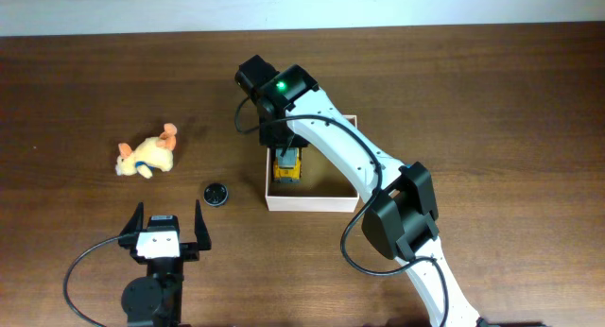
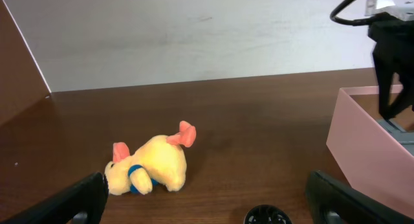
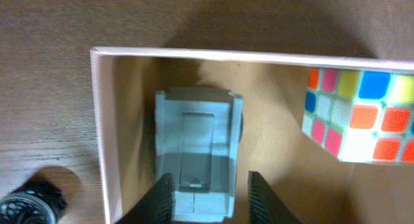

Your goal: Pack container

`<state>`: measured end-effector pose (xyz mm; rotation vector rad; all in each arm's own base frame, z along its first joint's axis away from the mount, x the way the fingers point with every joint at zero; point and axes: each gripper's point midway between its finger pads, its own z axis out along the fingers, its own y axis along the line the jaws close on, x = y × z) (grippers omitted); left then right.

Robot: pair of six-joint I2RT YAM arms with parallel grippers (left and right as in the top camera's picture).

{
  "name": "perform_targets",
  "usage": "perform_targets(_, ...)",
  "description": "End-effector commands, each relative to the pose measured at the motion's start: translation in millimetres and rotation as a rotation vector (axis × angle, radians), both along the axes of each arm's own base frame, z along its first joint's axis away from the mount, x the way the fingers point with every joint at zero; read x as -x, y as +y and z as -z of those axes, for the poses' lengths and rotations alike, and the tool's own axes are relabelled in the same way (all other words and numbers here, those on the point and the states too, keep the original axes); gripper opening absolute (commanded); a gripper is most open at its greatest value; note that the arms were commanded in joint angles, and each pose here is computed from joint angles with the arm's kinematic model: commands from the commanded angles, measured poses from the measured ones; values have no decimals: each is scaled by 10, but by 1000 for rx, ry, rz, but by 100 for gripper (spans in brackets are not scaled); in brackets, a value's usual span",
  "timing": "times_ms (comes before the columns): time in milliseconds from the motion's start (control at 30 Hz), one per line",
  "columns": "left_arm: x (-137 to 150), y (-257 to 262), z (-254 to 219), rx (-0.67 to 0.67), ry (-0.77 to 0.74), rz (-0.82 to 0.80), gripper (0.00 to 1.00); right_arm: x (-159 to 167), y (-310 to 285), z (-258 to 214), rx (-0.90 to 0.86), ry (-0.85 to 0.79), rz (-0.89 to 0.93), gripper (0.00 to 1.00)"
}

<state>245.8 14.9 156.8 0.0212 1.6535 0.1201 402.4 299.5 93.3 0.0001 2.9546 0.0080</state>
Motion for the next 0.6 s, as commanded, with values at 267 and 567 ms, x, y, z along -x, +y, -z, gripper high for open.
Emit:
perform_targets(267,3,11,12,-19,2,-2,99,79,-518,-248,131,26,35,27)
perform_targets(567,3,11,12,-19,2,-2,99,150,-516,-218,134,67,-21,27)
